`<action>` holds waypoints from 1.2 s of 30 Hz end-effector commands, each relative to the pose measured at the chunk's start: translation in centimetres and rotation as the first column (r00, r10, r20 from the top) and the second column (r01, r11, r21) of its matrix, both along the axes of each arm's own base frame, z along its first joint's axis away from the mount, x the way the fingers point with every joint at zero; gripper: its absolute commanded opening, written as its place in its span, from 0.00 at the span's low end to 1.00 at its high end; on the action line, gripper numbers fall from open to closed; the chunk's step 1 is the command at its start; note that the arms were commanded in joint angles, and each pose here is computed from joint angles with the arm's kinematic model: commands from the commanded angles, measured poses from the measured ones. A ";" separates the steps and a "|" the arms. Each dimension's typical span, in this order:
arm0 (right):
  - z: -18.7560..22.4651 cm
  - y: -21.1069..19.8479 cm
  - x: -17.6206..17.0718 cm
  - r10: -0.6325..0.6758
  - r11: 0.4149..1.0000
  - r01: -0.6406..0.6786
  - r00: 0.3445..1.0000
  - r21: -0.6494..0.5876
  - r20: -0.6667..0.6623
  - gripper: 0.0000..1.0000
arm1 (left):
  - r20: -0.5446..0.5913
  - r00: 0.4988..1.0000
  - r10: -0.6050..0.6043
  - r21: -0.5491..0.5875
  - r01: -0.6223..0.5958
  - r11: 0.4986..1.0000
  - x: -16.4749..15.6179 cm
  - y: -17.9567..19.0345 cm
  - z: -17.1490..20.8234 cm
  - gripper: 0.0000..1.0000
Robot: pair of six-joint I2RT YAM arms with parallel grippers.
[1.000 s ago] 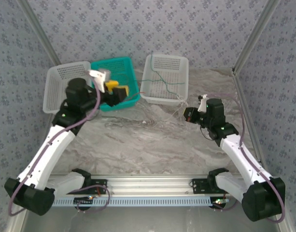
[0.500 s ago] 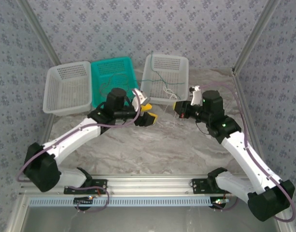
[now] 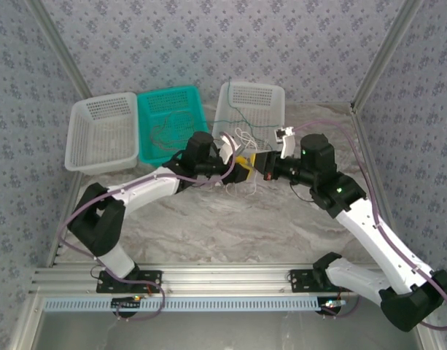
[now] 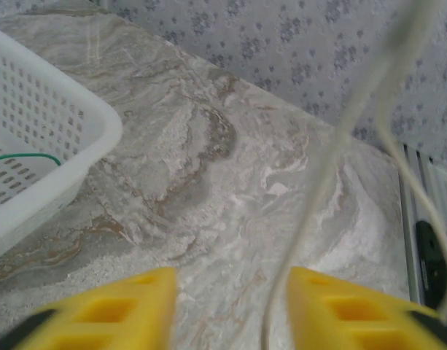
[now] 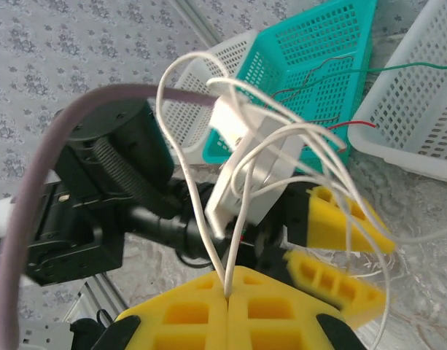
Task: Untangle the cables
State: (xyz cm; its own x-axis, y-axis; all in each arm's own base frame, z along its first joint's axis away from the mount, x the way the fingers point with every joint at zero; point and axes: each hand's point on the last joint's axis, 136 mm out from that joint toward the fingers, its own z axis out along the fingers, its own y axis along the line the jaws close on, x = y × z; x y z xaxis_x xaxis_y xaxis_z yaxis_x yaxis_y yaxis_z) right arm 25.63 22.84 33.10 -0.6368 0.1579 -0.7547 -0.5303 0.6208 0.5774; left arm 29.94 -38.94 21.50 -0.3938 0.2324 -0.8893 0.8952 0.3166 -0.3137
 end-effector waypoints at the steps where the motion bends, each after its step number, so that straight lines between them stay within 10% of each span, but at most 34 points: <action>1: 1.2 -0.6 -0.2 -0.023 0.999 0.024 0.999 -0.021 0.045 0.00 | 0.047 0.999 0.005 -0.086 -0.001 0.996 0.8 -0.9 3.3 0.06; 13: -7.0 -8.3 3.0 -0.377 0.909 0.358 0.924 -0.211 -0.055 0.06 | 0.081 0.978 0.192 -0.160 -0.178 0.971 -0.9 4.1 7.6 0.00; 18: -7.5 -6.5 2.3 -0.269 0.961 0.259 0.957 -0.098 -0.111 0.57 | 0.080 0.980 0.184 -0.152 -0.171 0.973 -1.3 4.3 7.9 0.00; 21: -7.5 -5.9 1.8 -0.255 0.967 0.250 0.962 -0.057 -0.097 0.71 | 0.070 0.979 0.193 -0.148 -0.181 0.972 -0.9 4.1 7.6 0.00; 31: -8.3 -3.4 -0.4 -0.234 0.944 0.251 0.967 0.214 -0.103 0.38 | 0.043 0.979 0.201 -0.137 -0.194 0.971 -0.2 3.6 6.8 0.00; 36: -8.0 -2.1 -1.1 -0.224 0.940 0.236 0.972 0.246 -0.074 0.40 | 0.040 0.981 0.189 -0.138 -0.181 0.974 -0.3 3.3 7.0 0.00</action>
